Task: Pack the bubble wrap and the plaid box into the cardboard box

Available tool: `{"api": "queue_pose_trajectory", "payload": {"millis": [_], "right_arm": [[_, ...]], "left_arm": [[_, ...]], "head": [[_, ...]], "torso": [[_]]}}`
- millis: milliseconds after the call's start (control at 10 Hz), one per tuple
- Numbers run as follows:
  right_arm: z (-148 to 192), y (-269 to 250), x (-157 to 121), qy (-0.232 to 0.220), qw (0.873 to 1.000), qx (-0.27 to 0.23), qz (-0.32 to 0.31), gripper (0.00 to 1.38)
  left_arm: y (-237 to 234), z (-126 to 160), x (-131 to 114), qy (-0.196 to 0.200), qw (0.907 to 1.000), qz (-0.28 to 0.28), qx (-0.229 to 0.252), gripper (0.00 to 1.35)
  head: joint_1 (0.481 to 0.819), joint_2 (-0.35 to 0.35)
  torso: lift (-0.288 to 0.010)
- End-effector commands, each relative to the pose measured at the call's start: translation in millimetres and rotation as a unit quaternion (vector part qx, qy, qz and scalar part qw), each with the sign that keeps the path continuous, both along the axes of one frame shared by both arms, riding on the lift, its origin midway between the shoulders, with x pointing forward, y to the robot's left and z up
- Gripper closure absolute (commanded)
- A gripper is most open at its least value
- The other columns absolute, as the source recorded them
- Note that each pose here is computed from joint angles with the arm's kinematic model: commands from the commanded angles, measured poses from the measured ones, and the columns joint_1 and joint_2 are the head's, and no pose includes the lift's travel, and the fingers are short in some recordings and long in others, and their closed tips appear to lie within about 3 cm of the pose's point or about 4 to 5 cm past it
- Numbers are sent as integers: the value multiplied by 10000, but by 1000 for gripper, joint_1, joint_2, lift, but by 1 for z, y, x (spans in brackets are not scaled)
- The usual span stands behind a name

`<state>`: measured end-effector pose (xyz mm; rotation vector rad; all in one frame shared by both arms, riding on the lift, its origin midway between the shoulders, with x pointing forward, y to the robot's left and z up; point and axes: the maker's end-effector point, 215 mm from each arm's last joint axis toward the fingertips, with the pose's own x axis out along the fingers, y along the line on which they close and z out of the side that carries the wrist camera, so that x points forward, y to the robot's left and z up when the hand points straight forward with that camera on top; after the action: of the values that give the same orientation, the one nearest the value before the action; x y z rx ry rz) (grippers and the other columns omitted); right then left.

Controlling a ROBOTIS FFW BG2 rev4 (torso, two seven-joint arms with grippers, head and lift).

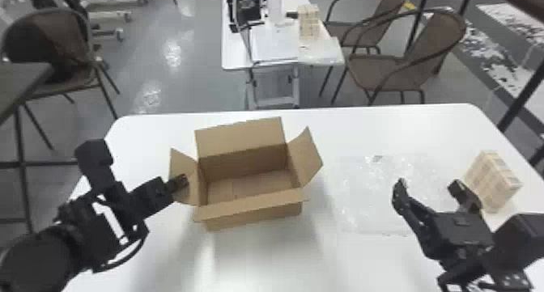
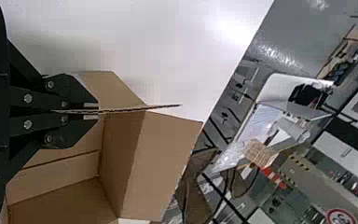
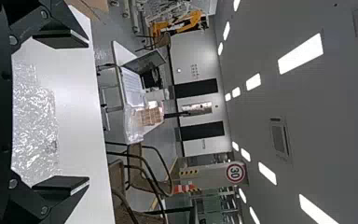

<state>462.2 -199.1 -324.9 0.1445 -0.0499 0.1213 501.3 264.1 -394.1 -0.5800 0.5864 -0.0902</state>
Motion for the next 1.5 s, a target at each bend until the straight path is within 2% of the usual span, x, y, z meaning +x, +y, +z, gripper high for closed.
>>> {"api": "queue_pose_trajectory", "payload": {"millis": [0, 200, 300, 600, 800, 900, 1100, 1400], "right_arm": [[0, 0, 0, 4, 10000, 7, 1, 245], [1, 0, 1, 5, 10000, 0, 11, 245], [1, 0, 2, 6, 10000, 14, 11, 245], [3, 2, 5, -13, 10000, 38, 38, 245], [10, 8, 13, -58, 9999, 37, 131, 245], [9, 12, 19, 91, 9996, 187, 213, 242], [15, 14, 45, 594, 9980, 64, 218, 245], [-1, 18, 99, 1860, 9812, -243, 442, 243]], "left_arm": [[22, 10, -1, -396, 9974, 594, 129, 1222], [34, 16, -4, -784, 9872, 1380, 155, 1222], [35, 14, -7, -803, 9851, 1515, 150, 1222], [35, 4, -15, -665, 9836, 1667, 195, 1222], [34, -9, -17, -331, 9879, 1492, 261, 1222], [33, -11, -18, -274, 9886, 1455, 257, 1222], [33, -11, -18, -266, 9887, 1447, 278, 1222], [30, -10, -16, -278, 9891, 1414, 302, 1222]], "head": [[695, 73], [695, 109], [695, 115], [695, 119], [695, 120], [695, 122], [695, 126], [695, 126]], "torso": [[-100], [-100], [-100], [-100], [-100], [-100], [-100], [-100]]}}
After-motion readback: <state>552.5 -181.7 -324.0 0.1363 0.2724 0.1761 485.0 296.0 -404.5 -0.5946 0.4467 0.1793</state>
